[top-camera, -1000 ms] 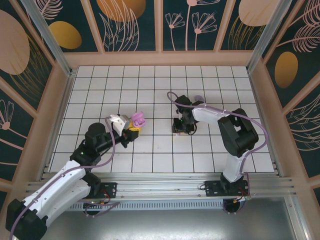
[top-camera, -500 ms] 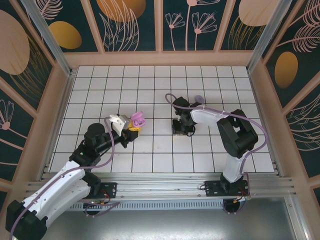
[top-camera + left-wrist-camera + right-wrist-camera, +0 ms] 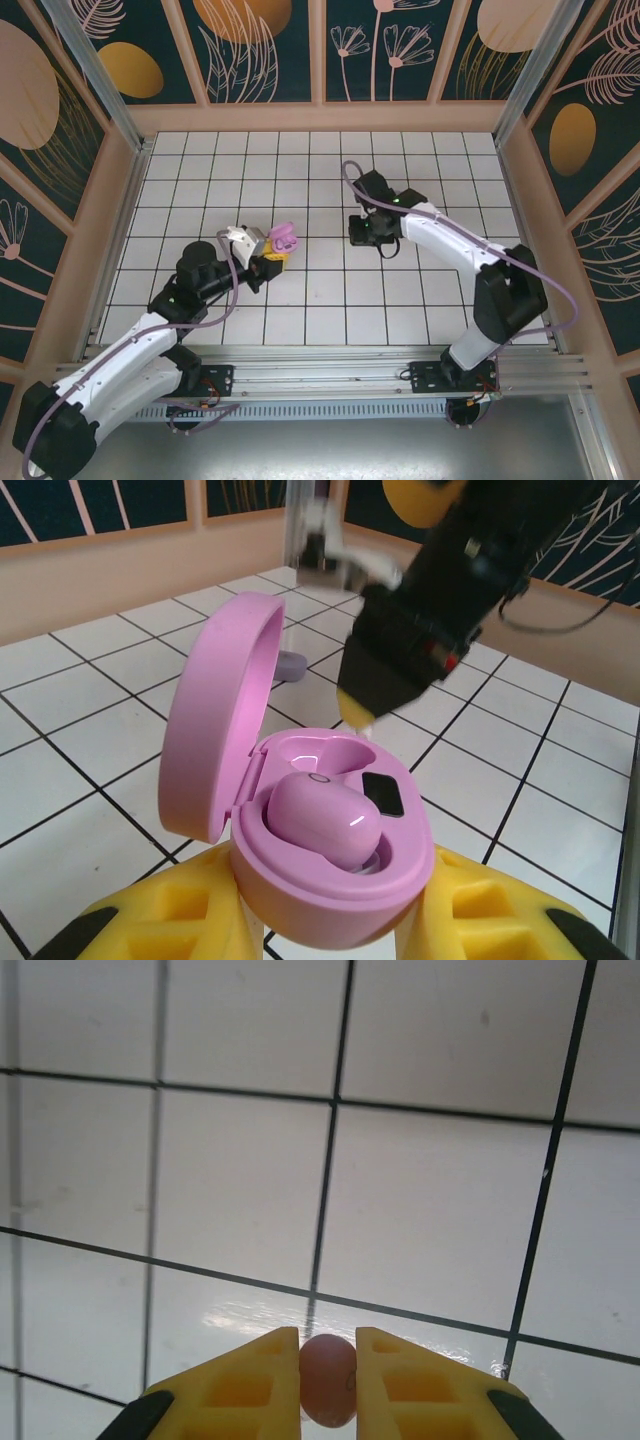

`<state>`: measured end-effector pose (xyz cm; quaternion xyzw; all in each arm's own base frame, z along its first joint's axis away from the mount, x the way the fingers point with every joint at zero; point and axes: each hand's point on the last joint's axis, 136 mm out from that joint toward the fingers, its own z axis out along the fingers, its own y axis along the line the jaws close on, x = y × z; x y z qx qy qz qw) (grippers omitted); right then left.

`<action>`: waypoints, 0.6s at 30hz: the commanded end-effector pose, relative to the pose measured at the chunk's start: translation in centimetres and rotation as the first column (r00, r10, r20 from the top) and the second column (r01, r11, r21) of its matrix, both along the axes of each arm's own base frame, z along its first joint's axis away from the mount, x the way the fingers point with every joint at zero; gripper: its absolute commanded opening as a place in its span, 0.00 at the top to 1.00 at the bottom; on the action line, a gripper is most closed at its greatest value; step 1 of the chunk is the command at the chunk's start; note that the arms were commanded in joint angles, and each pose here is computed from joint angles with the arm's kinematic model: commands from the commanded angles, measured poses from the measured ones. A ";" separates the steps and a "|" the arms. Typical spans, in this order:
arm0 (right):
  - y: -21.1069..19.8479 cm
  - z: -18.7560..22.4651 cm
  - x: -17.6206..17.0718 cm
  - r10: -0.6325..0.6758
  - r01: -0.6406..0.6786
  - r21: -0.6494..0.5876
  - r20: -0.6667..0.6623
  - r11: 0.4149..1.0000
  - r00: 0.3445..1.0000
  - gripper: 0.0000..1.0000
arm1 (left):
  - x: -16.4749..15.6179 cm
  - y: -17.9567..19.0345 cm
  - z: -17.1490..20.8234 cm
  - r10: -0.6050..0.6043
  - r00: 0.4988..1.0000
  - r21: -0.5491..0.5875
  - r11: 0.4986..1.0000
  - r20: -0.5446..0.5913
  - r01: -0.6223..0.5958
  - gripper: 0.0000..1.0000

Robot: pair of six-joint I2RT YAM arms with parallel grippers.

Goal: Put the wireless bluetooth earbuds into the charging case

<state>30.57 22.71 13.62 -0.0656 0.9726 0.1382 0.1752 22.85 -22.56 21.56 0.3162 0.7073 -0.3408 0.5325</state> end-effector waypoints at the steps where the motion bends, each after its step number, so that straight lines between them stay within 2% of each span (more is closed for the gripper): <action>1: -0.1 4.0 -0.9 0.036 -0.036 0.003 0.064 0.999 0.997 0.85 | -0.2 -0.8 1.2 -0.046 0.997 -0.049 0.998 0.058 0.049 0.99; 5: 2.6 9.0 -2.1 0.146 -0.163 0.069 0.204 0.984 0.968 0.88 | 0.1 -1.5 1.3 -0.068 0.996 -0.065 0.995 0.057 0.072 0.99; 10: 5.1 12.9 -3.1 0.208 -0.248 0.089 0.321 0.965 0.924 0.90 | 0.5 -2.1 0.9 -0.092 0.995 -0.061 0.994 0.041 0.095 0.99; 18: 9.1 14.4 -4.7 0.340 -0.400 0.054 0.433 0.915 0.835 0.91 | 0.4 -2.2 0.8 -0.098 0.994 -0.074 0.992 0.041 0.101 0.99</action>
